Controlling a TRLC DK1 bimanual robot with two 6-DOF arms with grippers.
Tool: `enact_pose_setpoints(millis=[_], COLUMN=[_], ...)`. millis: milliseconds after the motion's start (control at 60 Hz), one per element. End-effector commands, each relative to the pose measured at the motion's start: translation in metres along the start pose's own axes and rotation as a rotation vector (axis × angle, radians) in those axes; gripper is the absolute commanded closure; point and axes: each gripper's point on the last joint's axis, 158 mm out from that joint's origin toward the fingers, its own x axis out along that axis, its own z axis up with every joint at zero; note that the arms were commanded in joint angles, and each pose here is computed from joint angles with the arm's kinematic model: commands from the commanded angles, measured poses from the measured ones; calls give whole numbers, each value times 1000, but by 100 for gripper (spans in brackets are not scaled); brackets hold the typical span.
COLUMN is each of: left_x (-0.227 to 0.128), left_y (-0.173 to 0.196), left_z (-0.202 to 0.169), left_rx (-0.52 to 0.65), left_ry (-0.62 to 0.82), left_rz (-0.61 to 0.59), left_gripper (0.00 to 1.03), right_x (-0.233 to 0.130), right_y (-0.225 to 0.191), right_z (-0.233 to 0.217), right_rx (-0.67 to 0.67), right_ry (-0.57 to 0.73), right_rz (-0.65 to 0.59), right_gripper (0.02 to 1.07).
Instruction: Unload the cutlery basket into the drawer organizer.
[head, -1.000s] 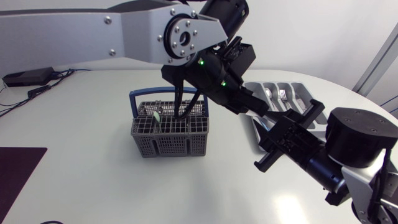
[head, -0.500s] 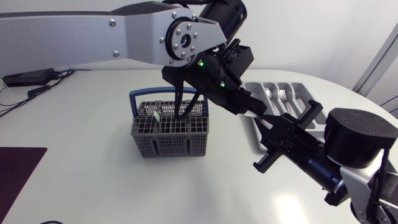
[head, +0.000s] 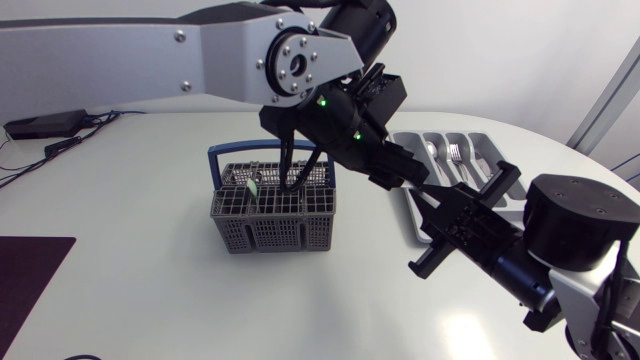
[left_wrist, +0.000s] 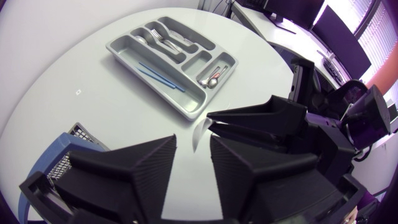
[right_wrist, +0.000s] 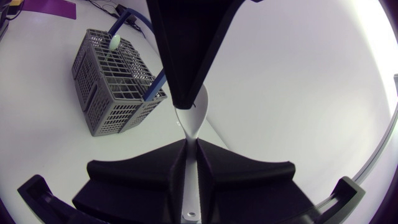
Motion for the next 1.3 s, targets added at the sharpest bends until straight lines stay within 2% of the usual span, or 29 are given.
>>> enact_pose_setpoints(millis=[0, 83, 183, 317, 400, 533, 717, 833, 967, 1150, 1283], left_x=[-22, -34, -58, -102, -117, -123, -112, -111, -99, -92, -87], left_y=[0, 8, 23, 63, 87, 113, 126, 131, 138, 153, 159], left_z=[17, 22, 31, 35, 16, -29, -88, -105, -119, -122, -124], left_rx=[-24, -32, -41, -35, 44, 195, 255, 227, 146, -3, -68], left_ry=[-52, -80, -128, -200, -166, -63, 80, 101, 111, 80, 72], left_rz=[-6, 8, 36, 124, 230, 323, 313, 316, 317, 342, 348], left_gripper=[10, 5, 5, 5, 5, 6, 6, 6, 6, 7, 7], right_x=[-5, -8, -14, -21, -26, -31, -27, -19, -18, -1, 9], right_y=[9, 8, 3, -17, -30, -42, -50, -56, -50, -62, -64], right_z=[-12, -15, -25, -53, -71, -93, -121, -146, -177, -215, -242], right_rx=[-8, -17, -12, 9, 3, -3, -55, -101, -127, -150, -194], right_ry=[21, 22, 22, 36, 36, 51, 76, 108, 140, 177, 218], right_rz=[19, 29, 54, 90, 121, 211, 320, 378, 522, 587, 624], right_gripper=[99, 99, 99, 99, 98, 98, 98, 98, 99, 100, 100])
